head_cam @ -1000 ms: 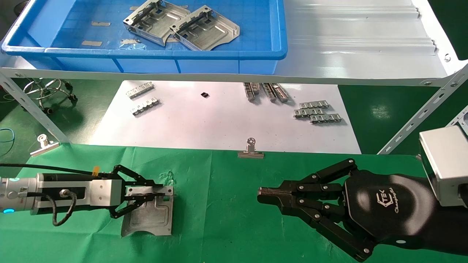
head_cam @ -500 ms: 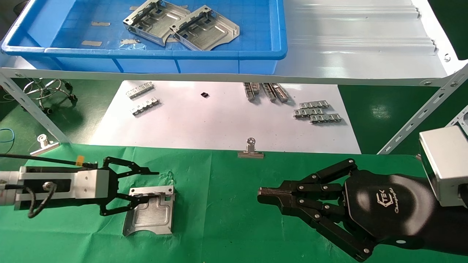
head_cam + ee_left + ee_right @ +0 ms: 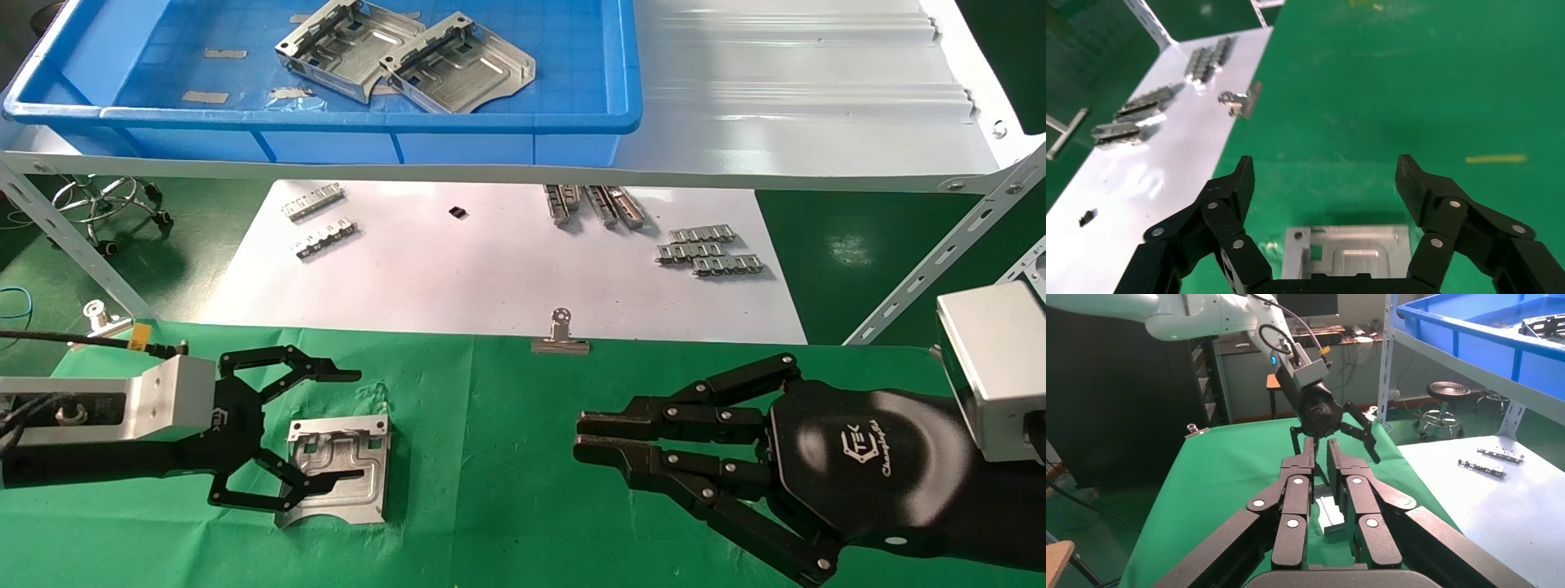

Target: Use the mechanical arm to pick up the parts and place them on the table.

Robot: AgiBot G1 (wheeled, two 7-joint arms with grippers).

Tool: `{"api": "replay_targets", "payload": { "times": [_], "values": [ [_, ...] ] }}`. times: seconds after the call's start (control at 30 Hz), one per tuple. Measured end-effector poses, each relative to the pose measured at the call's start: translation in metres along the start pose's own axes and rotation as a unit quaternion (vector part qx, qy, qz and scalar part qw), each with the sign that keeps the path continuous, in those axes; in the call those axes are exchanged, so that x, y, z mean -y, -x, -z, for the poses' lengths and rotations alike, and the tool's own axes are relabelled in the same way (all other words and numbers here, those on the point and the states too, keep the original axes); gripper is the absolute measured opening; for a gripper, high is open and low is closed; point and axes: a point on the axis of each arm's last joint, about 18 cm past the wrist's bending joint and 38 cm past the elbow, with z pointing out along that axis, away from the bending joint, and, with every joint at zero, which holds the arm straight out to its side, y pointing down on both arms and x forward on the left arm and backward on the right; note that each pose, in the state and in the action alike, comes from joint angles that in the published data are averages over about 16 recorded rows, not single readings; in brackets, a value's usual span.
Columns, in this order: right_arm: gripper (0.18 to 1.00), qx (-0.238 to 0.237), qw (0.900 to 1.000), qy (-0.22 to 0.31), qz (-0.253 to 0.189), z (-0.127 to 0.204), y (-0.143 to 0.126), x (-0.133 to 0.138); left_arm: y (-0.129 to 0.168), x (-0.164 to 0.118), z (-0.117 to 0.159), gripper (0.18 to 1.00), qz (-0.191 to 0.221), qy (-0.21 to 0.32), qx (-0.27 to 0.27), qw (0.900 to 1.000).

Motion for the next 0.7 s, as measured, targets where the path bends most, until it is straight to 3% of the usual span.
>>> {"api": "replay_targets", "payload": {
  "times": [0.33, 0.7],
  "values": [
    [0.341, 0.000, 1.000, 0.000, 0.000, 0.000, 0.000, 0.000, -0.008, 0.023, 0.001, 0.923, 0.037, -0.048, 0.004, 0.9981],
    [0.570, 0.000, 1.000, 0.000, 0.000, 0.000, 0.000, 0.000, -0.018, 0.050, 0.006, 0.995, 0.076, -0.097, 0.001, 0.9924]
  ]
}}
